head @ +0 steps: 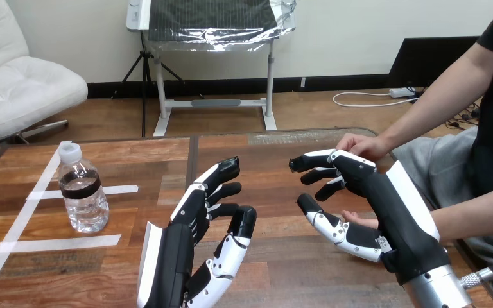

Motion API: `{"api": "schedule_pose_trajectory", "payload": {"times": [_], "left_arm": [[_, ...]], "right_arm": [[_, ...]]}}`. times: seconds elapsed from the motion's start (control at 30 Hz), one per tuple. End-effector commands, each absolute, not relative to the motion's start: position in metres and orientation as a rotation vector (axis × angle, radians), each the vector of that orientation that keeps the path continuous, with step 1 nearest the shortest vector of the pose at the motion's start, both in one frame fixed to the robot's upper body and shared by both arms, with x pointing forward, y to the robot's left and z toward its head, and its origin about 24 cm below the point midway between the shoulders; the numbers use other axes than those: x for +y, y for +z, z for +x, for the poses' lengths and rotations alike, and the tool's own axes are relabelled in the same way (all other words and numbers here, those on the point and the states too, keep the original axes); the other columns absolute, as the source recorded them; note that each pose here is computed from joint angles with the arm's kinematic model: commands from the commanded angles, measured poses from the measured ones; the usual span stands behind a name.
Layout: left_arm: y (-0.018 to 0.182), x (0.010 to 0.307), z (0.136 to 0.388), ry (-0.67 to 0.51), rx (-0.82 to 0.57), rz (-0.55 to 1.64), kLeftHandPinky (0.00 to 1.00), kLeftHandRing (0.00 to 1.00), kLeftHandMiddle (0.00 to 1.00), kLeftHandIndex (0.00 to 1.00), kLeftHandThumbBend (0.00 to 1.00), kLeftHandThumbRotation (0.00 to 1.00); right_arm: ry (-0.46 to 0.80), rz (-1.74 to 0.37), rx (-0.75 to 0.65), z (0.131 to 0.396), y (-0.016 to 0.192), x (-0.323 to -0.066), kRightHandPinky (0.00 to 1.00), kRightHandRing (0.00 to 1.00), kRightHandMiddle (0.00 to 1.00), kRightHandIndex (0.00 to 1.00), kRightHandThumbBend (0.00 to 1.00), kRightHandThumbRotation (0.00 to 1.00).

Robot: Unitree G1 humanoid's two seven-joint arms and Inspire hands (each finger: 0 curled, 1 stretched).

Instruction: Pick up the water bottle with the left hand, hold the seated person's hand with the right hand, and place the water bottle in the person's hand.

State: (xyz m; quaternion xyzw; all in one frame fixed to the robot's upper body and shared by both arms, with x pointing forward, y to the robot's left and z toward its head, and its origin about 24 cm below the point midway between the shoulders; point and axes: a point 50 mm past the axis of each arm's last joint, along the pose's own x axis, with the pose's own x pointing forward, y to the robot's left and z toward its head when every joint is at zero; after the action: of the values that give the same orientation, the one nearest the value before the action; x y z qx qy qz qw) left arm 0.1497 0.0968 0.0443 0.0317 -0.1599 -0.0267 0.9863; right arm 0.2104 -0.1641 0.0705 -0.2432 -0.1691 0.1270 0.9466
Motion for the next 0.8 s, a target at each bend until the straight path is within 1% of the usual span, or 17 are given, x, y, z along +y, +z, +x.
{"api": "schedule_pose_trajectory", "payload": {"times": [0.0, 0.3, 0.47, 0.57, 0.67, 0.77], "left_arm": [[0.06, 0.086, 0.159, -0.015, -0.392, -0.011, 0.69, 0.78, 0.83, 0.8, 0.39, 0.63], [0.061, 0.089, 0.158, -0.019, -0.409, 0.01, 0.69, 0.79, 0.83, 0.81, 0.39, 0.64], [0.064, 0.093, 0.158, -0.01, -0.429, 0.011, 0.7, 0.79, 0.83, 0.81, 0.38, 0.64], [0.067, 0.097, 0.159, 0.011, -0.449, 0.025, 0.7, 0.79, 0.83, 0.82, 0.38, 0.64], [0.071, 0.1, 0.161, 0.059, -0.477, 0.065, 0.69, 0.78, 0.83, 0.82, 0.39, 0.63], [0.073, 0.104, 0.163, 0.12, -0.515, 0.152, 0.68, 0.78, 0.82, 0.81, 0.39, 0.62]], "right_arm": [[0.24, -0.506, -0.419, 0.223, 0.088, -0.165, 0.53, 0.67, 0.72, 0.67, 0.4, 0.0], [0.242, -0.512, -0.421, 0.224, 0.089, -0.165, 0.54, 0.68, 0.72, 0.67, 0.4, 0.0], [0.243, -0.505, -0.416, 0.224, 0.089, -0.165, 0.54, 0.68, 0.72, 0.67, 0.4, 0.0], [0.242, -0.506, -0.417, 0.225, 0.089, -0.165, 0.53, 0.67, 0.72, 0.67, 0.4, 0.0], [0.241, -0.508, -0.418, 0.225, 0.089, -0.165, 0.53, 0.67, 0.72, 0.67, 0.4, 0.0], [0.241, -0.51, -0.417, 0.225, 0.089, -0.164, 0.53, 0.67, 0.72, 0.67, 0.4, 0.0]]}}
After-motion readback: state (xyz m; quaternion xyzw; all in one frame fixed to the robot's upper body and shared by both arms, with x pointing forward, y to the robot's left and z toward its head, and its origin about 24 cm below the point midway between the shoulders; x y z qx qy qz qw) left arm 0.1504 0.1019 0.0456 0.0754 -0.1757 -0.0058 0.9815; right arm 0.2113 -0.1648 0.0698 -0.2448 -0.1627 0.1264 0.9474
